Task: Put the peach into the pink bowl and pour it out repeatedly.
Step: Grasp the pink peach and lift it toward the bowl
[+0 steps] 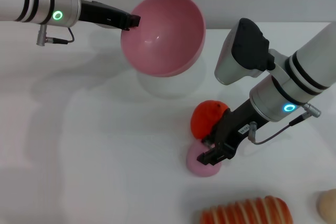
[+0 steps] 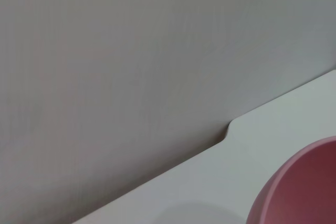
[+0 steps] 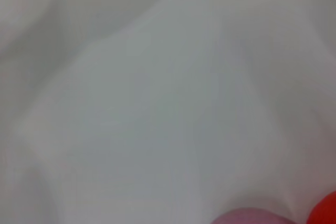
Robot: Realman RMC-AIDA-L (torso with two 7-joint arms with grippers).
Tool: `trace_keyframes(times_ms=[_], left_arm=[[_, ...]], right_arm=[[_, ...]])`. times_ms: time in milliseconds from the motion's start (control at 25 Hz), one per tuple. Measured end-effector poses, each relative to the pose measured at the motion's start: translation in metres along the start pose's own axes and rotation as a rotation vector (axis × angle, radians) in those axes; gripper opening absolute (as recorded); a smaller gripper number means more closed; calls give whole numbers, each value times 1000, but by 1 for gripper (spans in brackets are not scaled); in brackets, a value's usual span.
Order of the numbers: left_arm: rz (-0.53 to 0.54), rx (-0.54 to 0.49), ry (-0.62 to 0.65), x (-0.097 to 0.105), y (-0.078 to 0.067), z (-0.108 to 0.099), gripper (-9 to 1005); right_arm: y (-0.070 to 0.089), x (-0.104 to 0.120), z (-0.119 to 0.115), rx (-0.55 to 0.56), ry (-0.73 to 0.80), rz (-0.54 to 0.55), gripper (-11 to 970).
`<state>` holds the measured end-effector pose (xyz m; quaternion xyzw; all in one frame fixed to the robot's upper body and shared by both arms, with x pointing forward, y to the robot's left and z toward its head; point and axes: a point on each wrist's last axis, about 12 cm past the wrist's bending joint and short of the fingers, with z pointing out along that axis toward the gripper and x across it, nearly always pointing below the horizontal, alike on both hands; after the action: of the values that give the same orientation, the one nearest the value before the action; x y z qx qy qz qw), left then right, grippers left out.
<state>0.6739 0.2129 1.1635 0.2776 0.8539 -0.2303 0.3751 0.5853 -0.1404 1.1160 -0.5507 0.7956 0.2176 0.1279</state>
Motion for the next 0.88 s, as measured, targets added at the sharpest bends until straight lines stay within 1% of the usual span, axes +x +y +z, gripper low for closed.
trace_keyframes(times_ms=[40, 280, 640, 800, 880], left_arm=[[0, 0, 0, 0, 0, 0, 36], [1, -2, -1, 0, 1, 0, 36], [3, -4, -4, 1, 1, -1, 36], [2, 1, 0, 2, 0, -1, 36], [1, 2, 1, 2, 0, -1, 36]], right_arm=[[0, 0, 0, 0, 0, 0, 544], [1, 0, 1, -2, 13, -16, 414], [2, -1, 2, -6, 24, -25, 147], [2, -3, -4, 6, -3, -20, 23], [3, -7, -12, 21, -33, -23, 23]])
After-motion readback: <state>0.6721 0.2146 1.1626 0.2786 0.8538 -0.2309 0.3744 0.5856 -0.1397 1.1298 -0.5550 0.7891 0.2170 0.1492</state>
